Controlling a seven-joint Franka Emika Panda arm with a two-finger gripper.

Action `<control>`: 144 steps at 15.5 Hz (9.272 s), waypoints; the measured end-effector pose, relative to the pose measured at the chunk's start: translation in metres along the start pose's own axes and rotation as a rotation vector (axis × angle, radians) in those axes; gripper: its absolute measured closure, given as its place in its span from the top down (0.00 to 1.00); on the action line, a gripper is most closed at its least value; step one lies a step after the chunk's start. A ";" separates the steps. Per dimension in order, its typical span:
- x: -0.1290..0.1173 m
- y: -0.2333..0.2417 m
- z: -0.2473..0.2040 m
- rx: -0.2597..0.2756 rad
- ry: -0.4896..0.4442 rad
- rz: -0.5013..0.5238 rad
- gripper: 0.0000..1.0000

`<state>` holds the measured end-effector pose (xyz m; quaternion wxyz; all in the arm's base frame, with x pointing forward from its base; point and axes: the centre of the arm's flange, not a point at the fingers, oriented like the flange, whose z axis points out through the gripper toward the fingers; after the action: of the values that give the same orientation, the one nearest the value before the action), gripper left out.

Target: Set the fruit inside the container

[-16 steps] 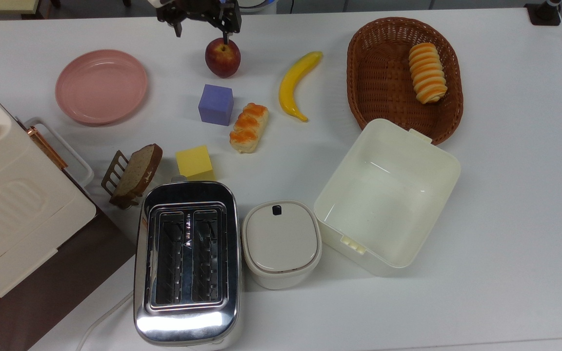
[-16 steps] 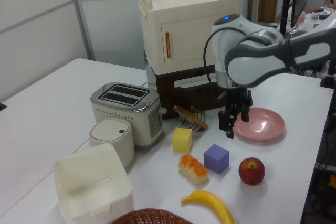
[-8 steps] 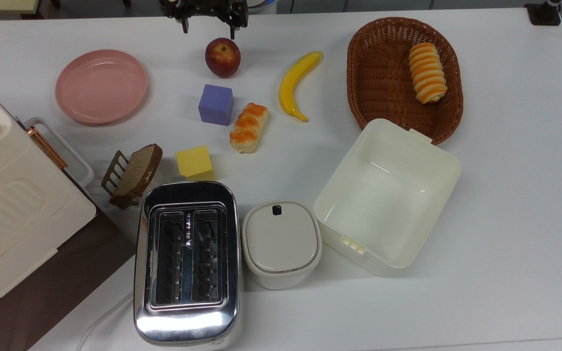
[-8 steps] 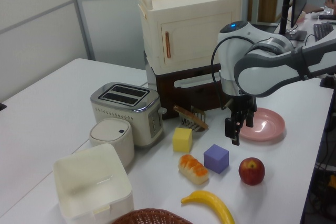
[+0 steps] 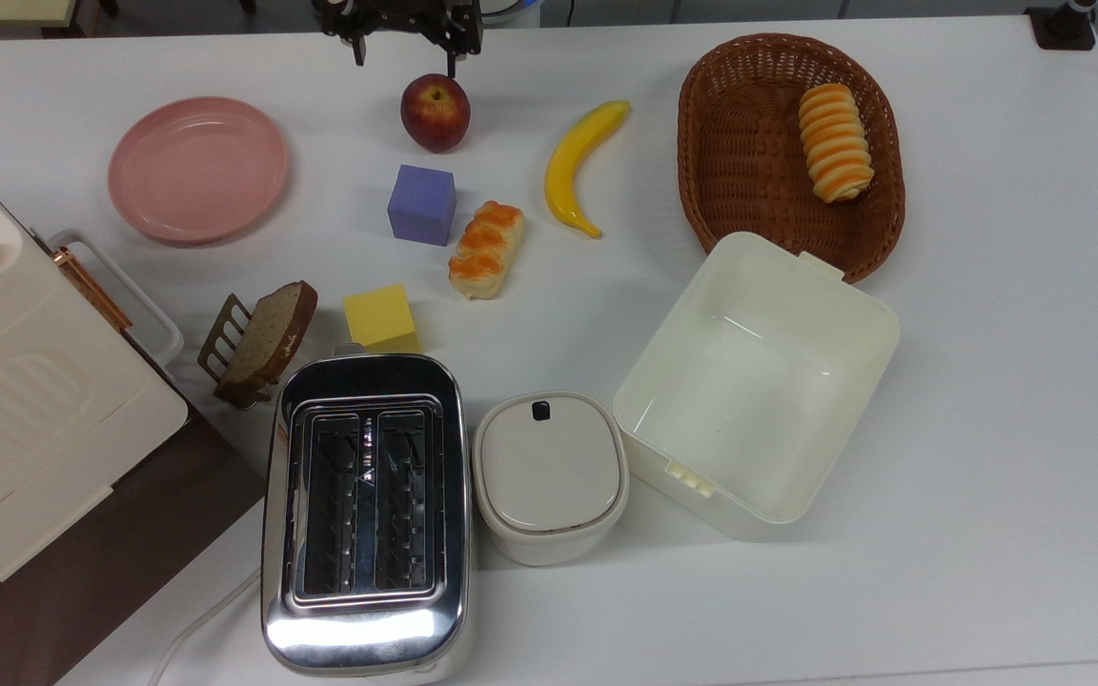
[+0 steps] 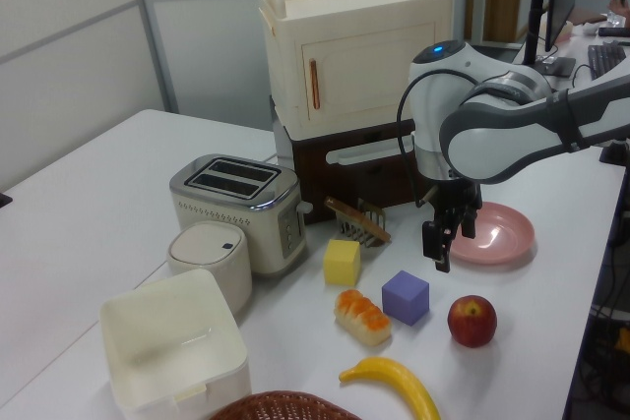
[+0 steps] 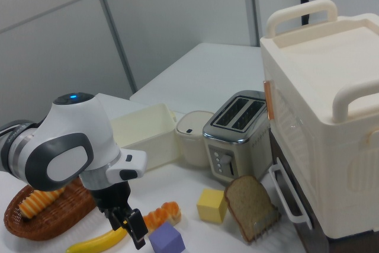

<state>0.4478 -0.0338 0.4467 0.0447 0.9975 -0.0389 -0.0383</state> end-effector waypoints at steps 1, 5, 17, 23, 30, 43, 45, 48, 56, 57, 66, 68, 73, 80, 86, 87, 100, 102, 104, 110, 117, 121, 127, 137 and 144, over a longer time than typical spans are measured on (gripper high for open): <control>0.001 -0.001 -0.001 0.001 0.010 0.020 1.00; -0.001 -0.014 0.005 -0.031 0.017 0.042 1.00; -0.023 -0.016 0.061 -0.054 0.031 -0.004 1.00; -0.028 -0.018 0.078 -0.039 0.054 -0.026 1.00; -0.033 -0.031 0.084 -0.041 0.042 -0.057 1.00; -0.039 -0.028 0.111 -0.045 -0.022 -0.053 1.00; -0.037 -0.029 0.114 -0.045 -0.019 -0.054 0.97; -0.034 -0.028 0.112 -0.041 -0.003 -0.052 0.85; -0.014 -0.026 0.081 -0.035 0.076 0.015 0.85; -0.005 -0.025 0.064 -0.032 0.105 0.049 0.85; 0.080 -0.121 -0.091 0.016 0.271 0.168 0.85; 0.096 -0.145 -0.107 0.031 0.304 0.170 0.85; 0.127 -0.194 -0.117 0.061 0.336 0.162 0.85; 0.153 -0.253 -0.102 0.061 0.345 0.128 0.85; 0.168 -0.294 -0.086 0.031 0.416 0.078 0.85; 0.172 -0.299 -0.081 0.022 0.436 0.074 0.85; 0.185 -0.339 -0.030 -0.031 0.497 -0.011 0.85; 0.187 -0.341 -0.016 -0.048 0.485 -0.020 0.85; 0.189 -0.342 -0.007 -0.058 0.478 -0.025 0.85; 0.190 -0.343 -0.001 -0.068 0.476 -0.031 0.85; 0.192 -0.346 0.014 -0.087 0.465 -0.046 0.85; 0.192 -0.347 0.014 -0.087 0.466 -0.048 0.85; 0.192 -0.346 0.013 -0.112 0.484 -0.065 1.00; 0.180 -0.325 -0.024 -0.181 0.446 -0.014 1.00; 0.083 -0.247 -0.207 -0.062 0.402 0.028 1.00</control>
<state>0.5655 0.2224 0.6231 0.0830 0.9825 -0.0421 0.1611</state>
